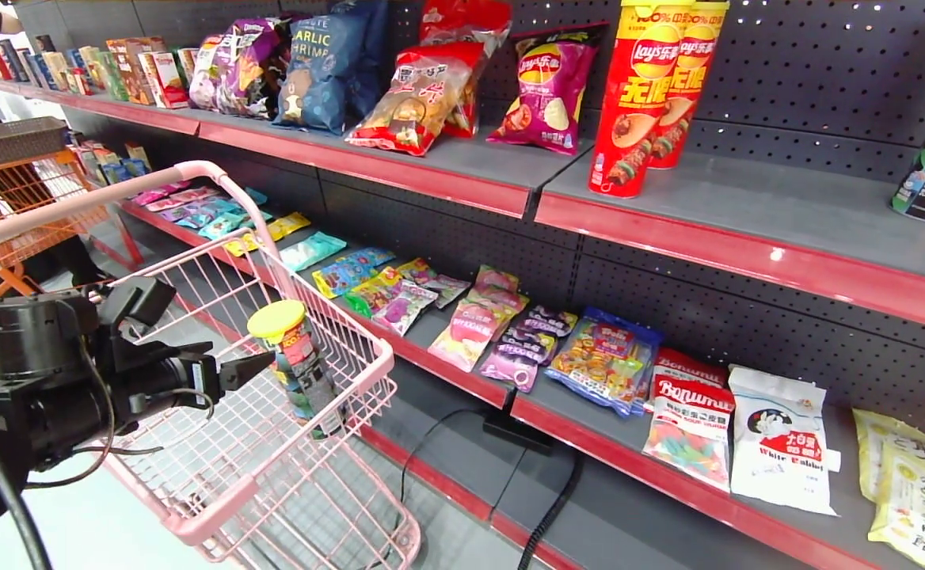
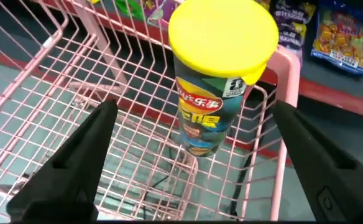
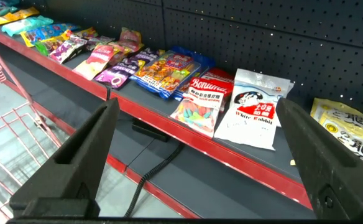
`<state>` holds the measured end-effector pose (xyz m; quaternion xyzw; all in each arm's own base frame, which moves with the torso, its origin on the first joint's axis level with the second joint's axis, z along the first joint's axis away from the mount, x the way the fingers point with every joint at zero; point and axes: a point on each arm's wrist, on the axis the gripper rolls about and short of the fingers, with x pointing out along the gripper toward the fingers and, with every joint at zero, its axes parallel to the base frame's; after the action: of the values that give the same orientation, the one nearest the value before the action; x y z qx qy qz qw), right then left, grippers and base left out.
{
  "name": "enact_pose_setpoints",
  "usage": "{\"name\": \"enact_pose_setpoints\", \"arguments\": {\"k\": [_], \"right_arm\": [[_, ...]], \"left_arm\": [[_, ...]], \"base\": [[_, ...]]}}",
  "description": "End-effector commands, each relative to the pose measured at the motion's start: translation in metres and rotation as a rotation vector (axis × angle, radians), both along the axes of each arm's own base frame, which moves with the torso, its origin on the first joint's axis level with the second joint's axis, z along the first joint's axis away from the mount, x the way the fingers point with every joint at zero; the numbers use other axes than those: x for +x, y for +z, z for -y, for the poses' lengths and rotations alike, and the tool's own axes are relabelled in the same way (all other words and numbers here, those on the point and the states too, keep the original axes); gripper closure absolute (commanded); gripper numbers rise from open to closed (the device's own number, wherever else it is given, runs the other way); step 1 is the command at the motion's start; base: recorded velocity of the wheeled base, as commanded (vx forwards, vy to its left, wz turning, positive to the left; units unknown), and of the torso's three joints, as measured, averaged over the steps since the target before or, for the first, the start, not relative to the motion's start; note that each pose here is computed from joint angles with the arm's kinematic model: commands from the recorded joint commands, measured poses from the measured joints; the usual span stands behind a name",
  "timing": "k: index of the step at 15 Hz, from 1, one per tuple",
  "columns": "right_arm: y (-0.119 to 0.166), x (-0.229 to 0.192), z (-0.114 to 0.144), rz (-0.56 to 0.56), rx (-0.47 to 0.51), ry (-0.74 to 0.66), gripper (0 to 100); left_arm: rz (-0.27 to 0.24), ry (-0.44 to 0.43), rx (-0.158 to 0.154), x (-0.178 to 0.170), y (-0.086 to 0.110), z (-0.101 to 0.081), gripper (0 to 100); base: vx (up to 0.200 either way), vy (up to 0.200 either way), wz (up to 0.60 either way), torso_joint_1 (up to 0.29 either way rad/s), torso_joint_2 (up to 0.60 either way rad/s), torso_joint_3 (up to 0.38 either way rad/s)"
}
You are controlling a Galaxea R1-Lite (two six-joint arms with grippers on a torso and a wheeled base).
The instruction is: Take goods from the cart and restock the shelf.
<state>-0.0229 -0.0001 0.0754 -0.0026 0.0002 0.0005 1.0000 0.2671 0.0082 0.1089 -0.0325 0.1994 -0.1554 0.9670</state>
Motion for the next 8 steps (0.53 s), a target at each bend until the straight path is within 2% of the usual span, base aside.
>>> {"name": "enact_pose_setpoints", "arguments": {"k": [1, 3, 5, 8], "right_arm": [[0.0, 0.0, 0.0, -0.001, -0.001, 0.002, 0], [0.0, 0.0, 0.0, 0.0, -0.001, 0.002, 0], [0.0, 0.0, 0.0, -0.001, -0.003, 0.002, 0], [0.0, 0.0, 0.0, 0.0, -0.004, 0.002, 0]], "left_arm": [[-0.045, -0.016, 0.001, 0.008, -0.015, 0.0, 0], [-0.041, -0.055, 0.017, 0.014, -0.022, 0.0, 0], [0.008, -0.102, 0.047, 0.035, -0.031, 0.002, 0], [0.003, -0.148, 0.045, 0.044, -0.04, 0.015, 0]], "base": [[0.0, 0.0, 0.0, 0.0, 0.0, 0.0], [0.0, 0.0, 0.0, 0.0, 0.0, 0.0], [0.0, 0.0, 0.0, 0.0, 0.0, 0.0], [0.0, 0.0, 0.0, 0.0, 0.0, 0.0]]}}
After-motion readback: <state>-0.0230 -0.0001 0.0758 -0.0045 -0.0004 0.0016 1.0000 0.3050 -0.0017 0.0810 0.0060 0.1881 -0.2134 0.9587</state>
